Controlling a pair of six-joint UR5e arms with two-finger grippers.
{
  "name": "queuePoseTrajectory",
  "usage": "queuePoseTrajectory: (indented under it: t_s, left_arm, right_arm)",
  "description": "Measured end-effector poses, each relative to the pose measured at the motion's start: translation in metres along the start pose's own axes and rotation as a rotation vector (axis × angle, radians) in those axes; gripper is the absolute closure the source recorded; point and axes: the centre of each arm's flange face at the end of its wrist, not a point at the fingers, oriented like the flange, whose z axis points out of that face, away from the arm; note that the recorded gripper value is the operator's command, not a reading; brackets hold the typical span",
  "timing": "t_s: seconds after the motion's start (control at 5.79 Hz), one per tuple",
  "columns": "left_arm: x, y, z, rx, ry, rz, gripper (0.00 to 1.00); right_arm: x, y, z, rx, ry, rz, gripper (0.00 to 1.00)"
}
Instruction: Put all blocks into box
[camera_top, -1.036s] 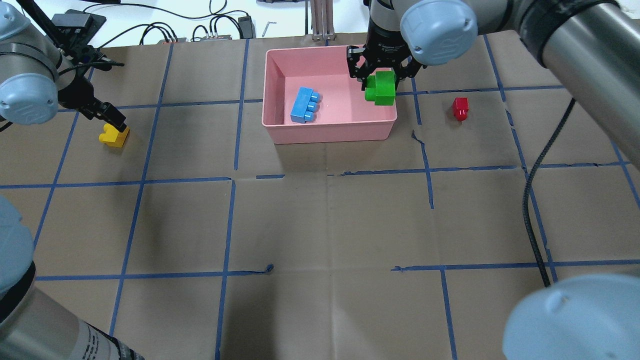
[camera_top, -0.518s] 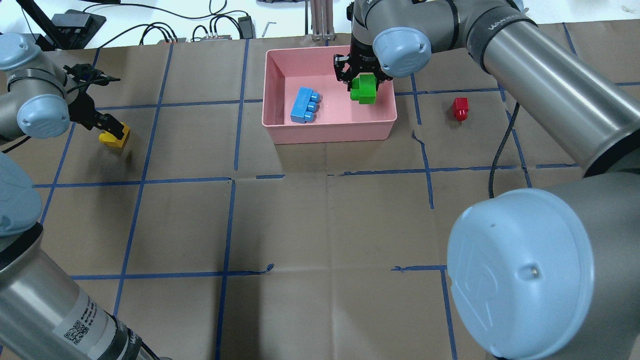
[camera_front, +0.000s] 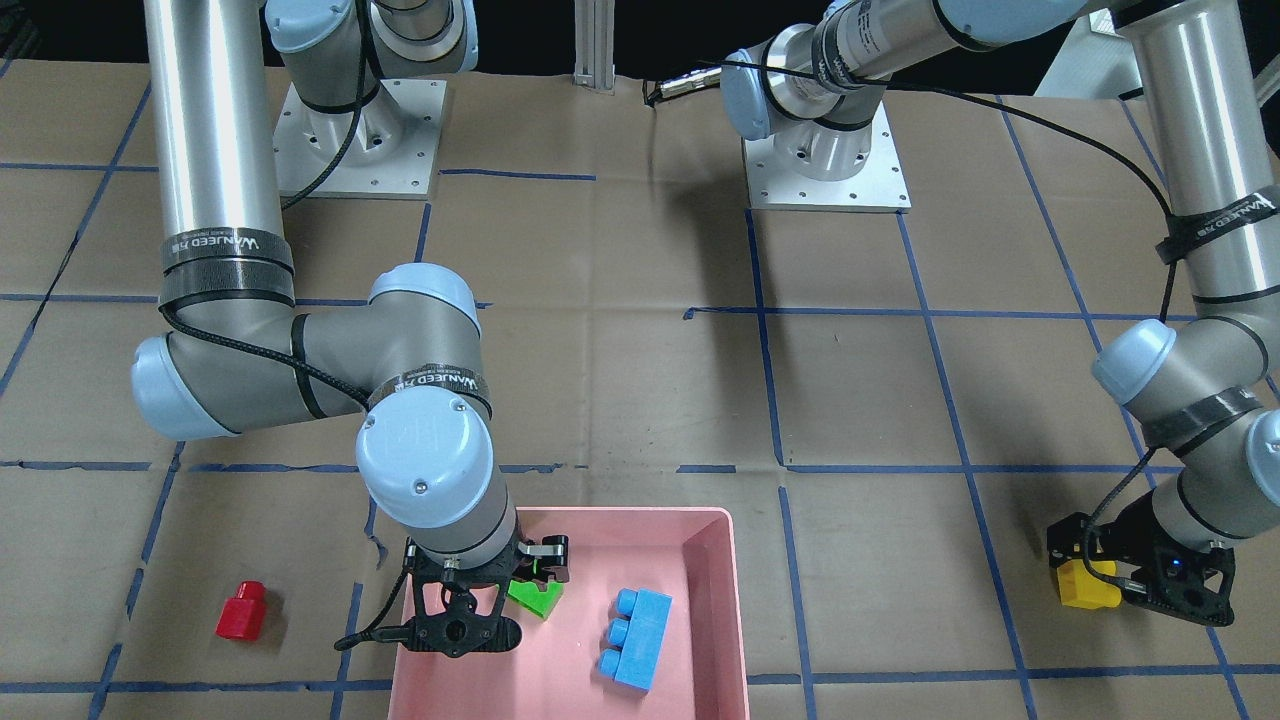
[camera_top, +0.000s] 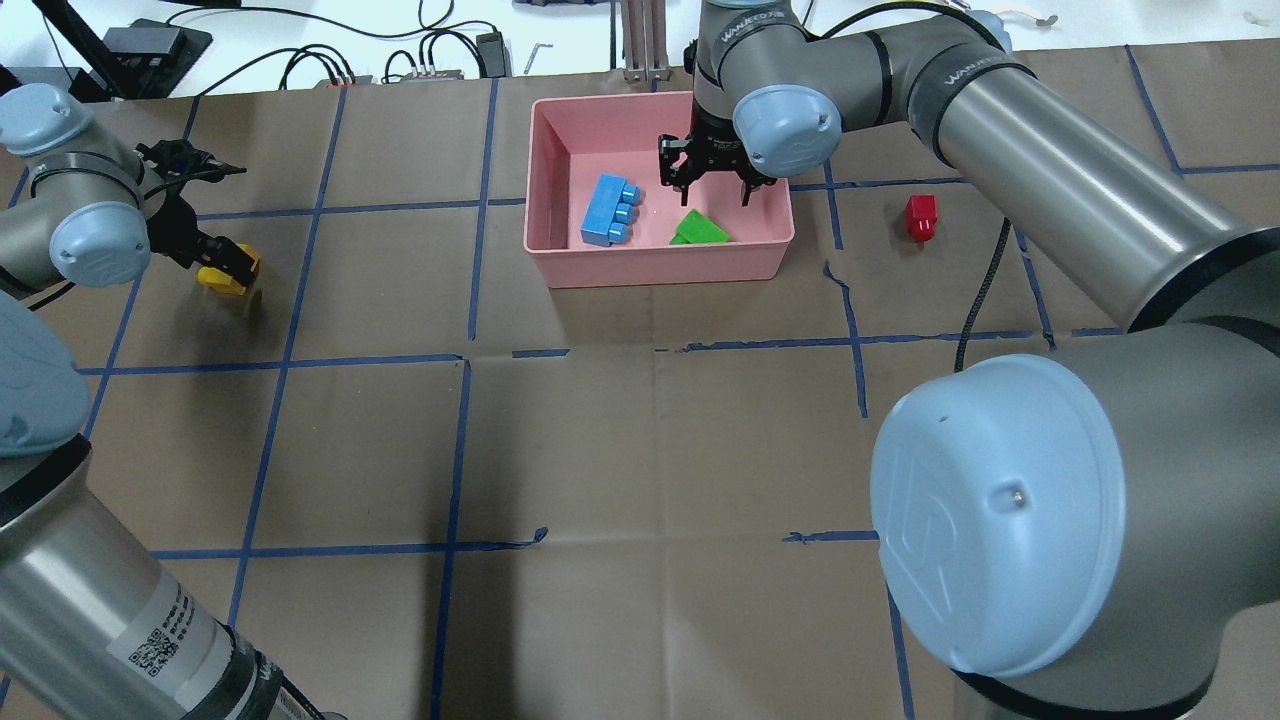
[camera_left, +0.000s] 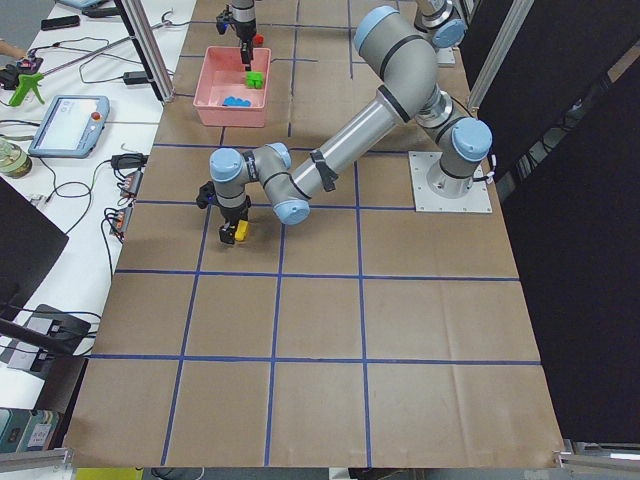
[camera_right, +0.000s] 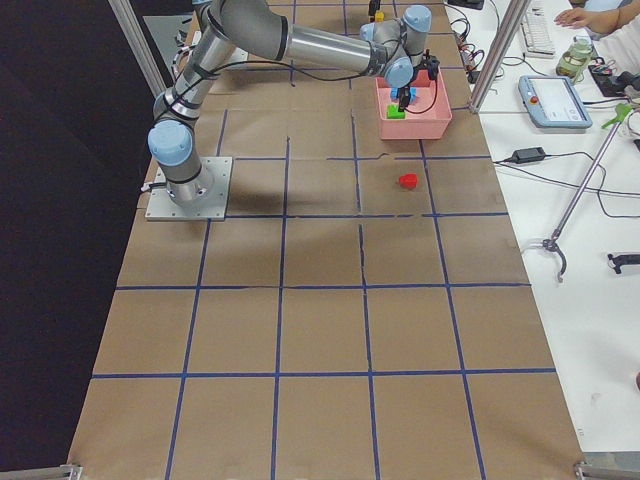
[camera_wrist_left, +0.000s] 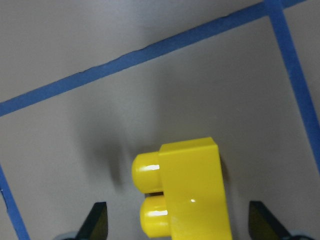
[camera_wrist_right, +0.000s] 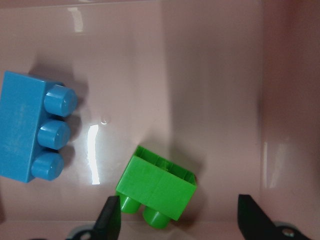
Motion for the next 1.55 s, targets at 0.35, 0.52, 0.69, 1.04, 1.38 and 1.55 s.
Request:
queuePoseTrajectory:
  t_s: [0.35,0.52,0.69,1.04,1.38,1.55]
  left_arm:
    - [0.0,0.0,0.004,-0.004,0.004,0.003,0.89]
    - [0.0,0.0,0.003,-0.003,0.003,0.003,0.95]
    - [0.0,0.0,-0.002,0.0,0.0,0.003,0.95]
    - [0.027,-0.014,-0.039,0.014,-0.002,0.045,0.94]
    - [0.135,-0.063,-0.103,0.055,-0.019,0.212,1.0]
    - [0.182,-0.078,-0.126,0.077,-0.027,0.282,1.0]
  right_arm:
    - [-0.004,-0.004,-0.032,0.041,-0.008,-0.011,0.0]
    - [0.007,-0.005,-0.062,0.05,-0.006,-0.001,0.0]
    - [0.033,-0.003,-0.096,0.044,0.002,0.01,0.0]
    - [0.116,-0.001,-0.146,0.011,0.019,0.044,0.01]
    - [0.212,-0.004,-0.147,-0.033,0.026,0.033,0.01]
    - [0.249,-0.001,-0.124,-0.062,0.018,0.015,0.01]
